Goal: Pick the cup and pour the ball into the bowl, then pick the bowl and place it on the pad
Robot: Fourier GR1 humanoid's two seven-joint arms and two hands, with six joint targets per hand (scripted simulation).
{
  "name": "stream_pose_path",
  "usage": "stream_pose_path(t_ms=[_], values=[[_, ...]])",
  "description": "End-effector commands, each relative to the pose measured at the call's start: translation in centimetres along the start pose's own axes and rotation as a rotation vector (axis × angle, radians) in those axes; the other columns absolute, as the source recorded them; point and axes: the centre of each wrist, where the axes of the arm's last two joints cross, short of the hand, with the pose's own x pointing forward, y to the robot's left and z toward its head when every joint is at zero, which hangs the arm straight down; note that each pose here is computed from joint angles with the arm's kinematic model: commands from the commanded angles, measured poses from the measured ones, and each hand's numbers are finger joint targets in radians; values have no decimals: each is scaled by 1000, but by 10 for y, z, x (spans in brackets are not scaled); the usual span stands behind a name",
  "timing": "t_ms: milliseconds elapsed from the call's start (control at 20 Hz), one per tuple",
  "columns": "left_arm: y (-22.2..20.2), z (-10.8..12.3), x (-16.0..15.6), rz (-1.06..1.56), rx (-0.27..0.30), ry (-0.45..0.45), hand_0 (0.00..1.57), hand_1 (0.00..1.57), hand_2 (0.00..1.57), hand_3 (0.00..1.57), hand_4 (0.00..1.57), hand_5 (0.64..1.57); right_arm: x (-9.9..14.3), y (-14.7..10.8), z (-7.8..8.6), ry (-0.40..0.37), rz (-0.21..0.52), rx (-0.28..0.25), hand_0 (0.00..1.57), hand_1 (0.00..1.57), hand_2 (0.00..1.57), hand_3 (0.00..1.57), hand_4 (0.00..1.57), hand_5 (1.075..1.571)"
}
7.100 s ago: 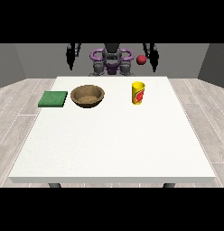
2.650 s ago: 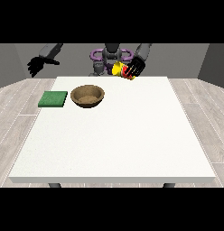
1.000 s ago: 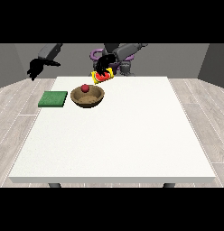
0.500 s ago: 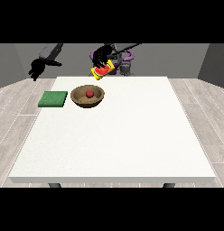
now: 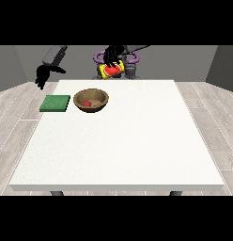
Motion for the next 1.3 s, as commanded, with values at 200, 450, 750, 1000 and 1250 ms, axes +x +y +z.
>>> stream_pose_path(t_ms=[200, 450, 750, 1000, 1250], values=[[-1, 20, -94, 461, 209, 312, 278, 278, 1571, 1571, 1002, 1571, 19, -26, 0, 14, -18, -122, 0, 0, 0, 0, 470, 1557], [-12, 29, -109, 858, 249, 377, 1294, 1294, 1571, 1528, 996, 1564, 33, -12, -17, -79, -29, -105, 0, 0, 0, 0, 236, 1561], [-18, 35, -127, 1193, 416, 399, 782, 782, 704, 94, 861, 1531, 35, 9, -29, -141, -97, -42, 0, 0, 0, 0, 385, 1569], [-54, 57, -119, 1417, 399, 452, 0, 0, 0, 0, 0, 1545, 32, 62, -47, -111, -94, 43, 0, 0, 0, 0, 373, 1564], [-79, 74, -107, 1478, 352, 472, 0, 0, 0, 0, 0, 1519, 35, 67, -53, -42, -52, 60, 0, 0, 0, 0, 111, 1541]])
